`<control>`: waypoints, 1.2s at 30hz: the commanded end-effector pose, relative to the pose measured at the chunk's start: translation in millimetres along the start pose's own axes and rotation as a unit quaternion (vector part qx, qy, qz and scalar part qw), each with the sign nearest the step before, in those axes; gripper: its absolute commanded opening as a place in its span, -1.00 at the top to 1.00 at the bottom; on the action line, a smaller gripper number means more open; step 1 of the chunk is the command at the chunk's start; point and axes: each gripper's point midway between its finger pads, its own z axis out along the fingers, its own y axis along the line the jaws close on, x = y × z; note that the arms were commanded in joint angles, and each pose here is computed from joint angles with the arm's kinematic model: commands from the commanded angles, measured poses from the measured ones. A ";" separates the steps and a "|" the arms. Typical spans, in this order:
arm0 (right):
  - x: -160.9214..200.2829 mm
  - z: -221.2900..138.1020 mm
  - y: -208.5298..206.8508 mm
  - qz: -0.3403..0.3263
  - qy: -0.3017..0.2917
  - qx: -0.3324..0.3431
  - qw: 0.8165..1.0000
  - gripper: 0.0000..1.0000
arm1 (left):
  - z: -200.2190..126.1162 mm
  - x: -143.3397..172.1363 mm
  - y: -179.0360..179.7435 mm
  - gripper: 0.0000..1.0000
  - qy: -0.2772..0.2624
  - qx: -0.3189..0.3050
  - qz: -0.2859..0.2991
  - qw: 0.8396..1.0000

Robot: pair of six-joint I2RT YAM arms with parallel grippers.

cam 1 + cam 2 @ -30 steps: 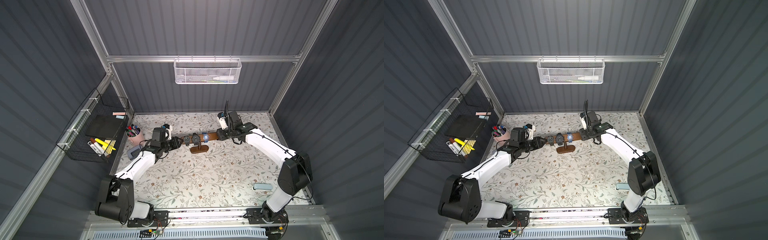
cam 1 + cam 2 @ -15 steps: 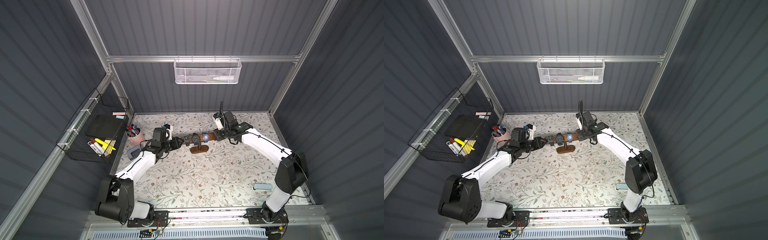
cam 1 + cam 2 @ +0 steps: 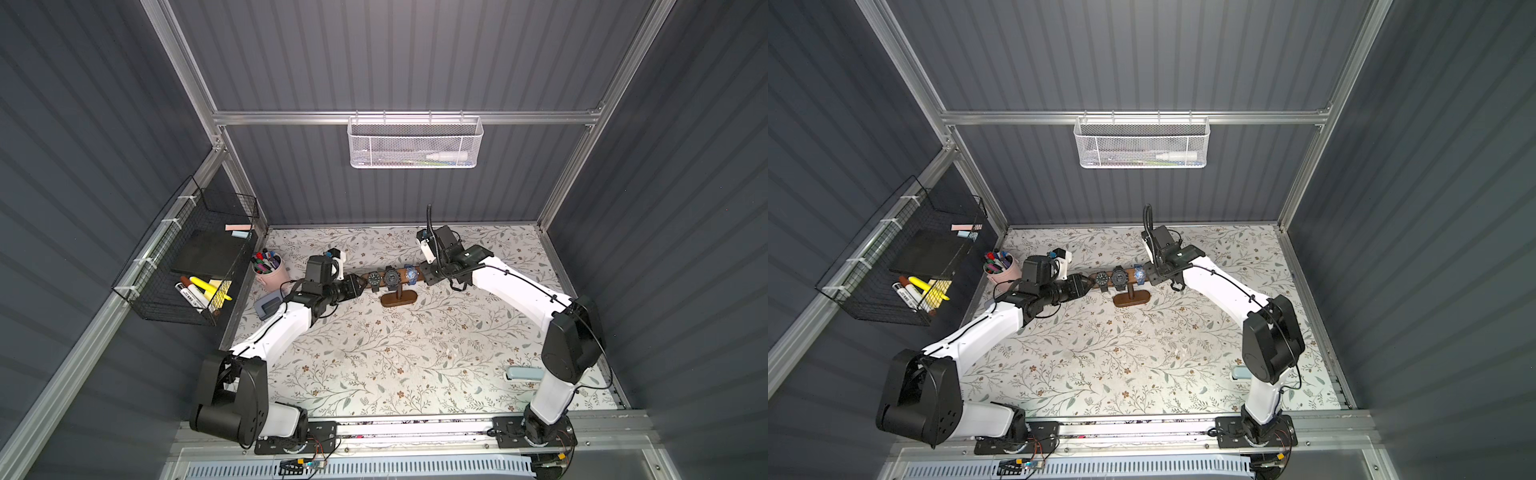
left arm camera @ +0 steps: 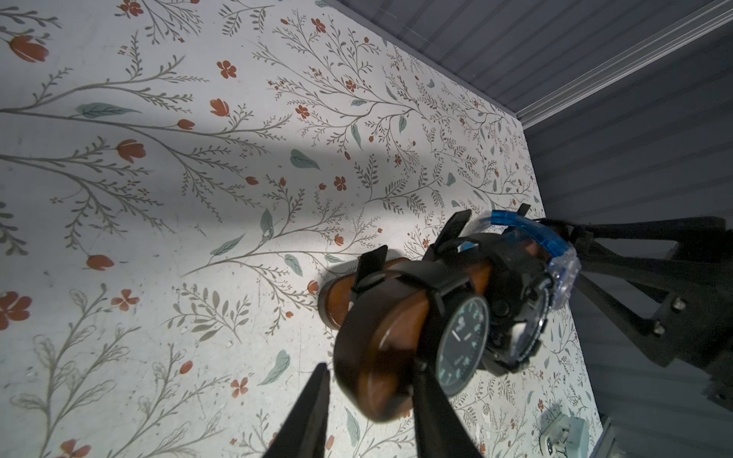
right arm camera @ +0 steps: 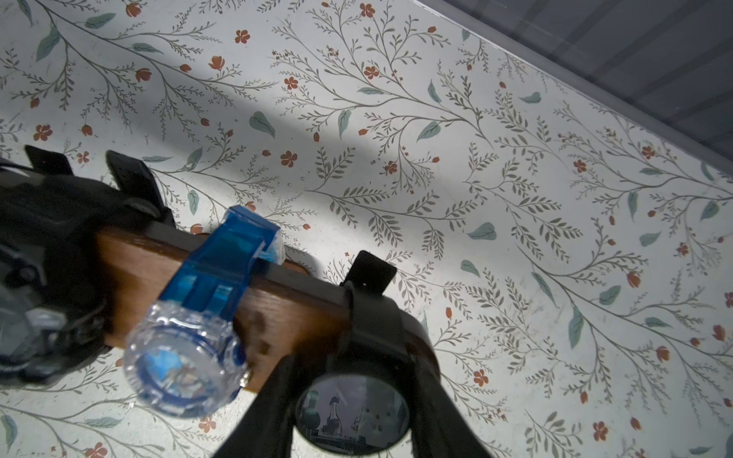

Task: Place watch on stand
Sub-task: Place the watch on the stand.

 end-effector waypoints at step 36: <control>0.5 1.9 3.0 -0.024 0.017 0.022 0.999 -0.17 | 4.4 12.4 6.1 0.28 0.024 -0.020 0.009 0.999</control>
